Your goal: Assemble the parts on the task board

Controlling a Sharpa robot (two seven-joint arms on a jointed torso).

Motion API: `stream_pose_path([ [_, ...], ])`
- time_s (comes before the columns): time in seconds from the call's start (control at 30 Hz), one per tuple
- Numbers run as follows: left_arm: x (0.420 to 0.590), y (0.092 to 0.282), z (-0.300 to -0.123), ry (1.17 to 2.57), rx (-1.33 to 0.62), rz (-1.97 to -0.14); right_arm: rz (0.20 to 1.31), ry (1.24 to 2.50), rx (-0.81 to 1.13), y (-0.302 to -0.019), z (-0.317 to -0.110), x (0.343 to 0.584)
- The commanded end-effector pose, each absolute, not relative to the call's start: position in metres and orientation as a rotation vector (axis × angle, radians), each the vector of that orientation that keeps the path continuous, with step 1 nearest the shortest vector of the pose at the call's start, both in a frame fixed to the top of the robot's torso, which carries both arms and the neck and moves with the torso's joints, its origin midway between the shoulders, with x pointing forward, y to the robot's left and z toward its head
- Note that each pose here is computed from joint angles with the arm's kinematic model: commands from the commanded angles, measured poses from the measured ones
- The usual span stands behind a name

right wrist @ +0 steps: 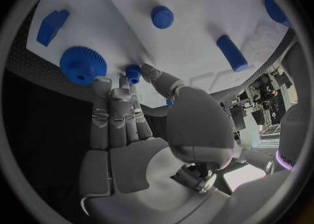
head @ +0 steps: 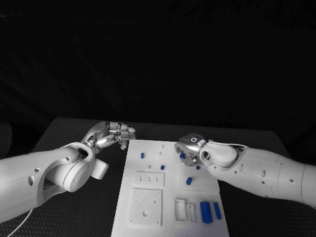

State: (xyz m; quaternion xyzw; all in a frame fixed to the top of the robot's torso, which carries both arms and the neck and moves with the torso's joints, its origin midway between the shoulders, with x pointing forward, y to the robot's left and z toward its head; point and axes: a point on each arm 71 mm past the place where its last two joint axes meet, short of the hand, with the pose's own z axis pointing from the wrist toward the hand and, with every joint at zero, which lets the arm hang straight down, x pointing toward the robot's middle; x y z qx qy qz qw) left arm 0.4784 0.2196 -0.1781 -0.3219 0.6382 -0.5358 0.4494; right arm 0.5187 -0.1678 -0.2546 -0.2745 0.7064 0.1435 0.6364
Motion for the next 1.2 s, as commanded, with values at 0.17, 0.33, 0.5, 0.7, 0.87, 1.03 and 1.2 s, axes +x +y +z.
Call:
stream_pose_path([
  [0.17,0.478,0.218,-0.177,1.582,-0.79,-1.348,0.285,1.634,-0.659,-0.172,-0.257,0.519],
  [0.33,0.479,0.219,-0.177,1.582,-0.792,-1.344,0.274,1.628,-0.655,-0.176,-0.257,0.519],
  [0.5,0.479,0.22,-0.177,1.582,-0.793,-1.342,0.269,1.629,-0.654,-0.179,-0.257,0.519],
  [0.7,0.479,0.221,-0.177,1.582,-0.795,-1.34,0.271,1.629,-0.655,-0.181,-0.257,0.518],
  [0.87,0.479,0.221,-0.177,1.581,-0.796,-1.34,0.274,1.626,-0.656,-0.18,-0.256,0.517],
  [1.03,0.479,0.222,-0.177,1.578,-0.798,-1.336,0.281,1.622,-0.661,-0.18,-0.256,0.516],
  [1.2,0.48,0.222,-0.177,1.576,-0.8,-1.336,0.292,1.623,-0.669,-0.176,-0.256,0.515],
])
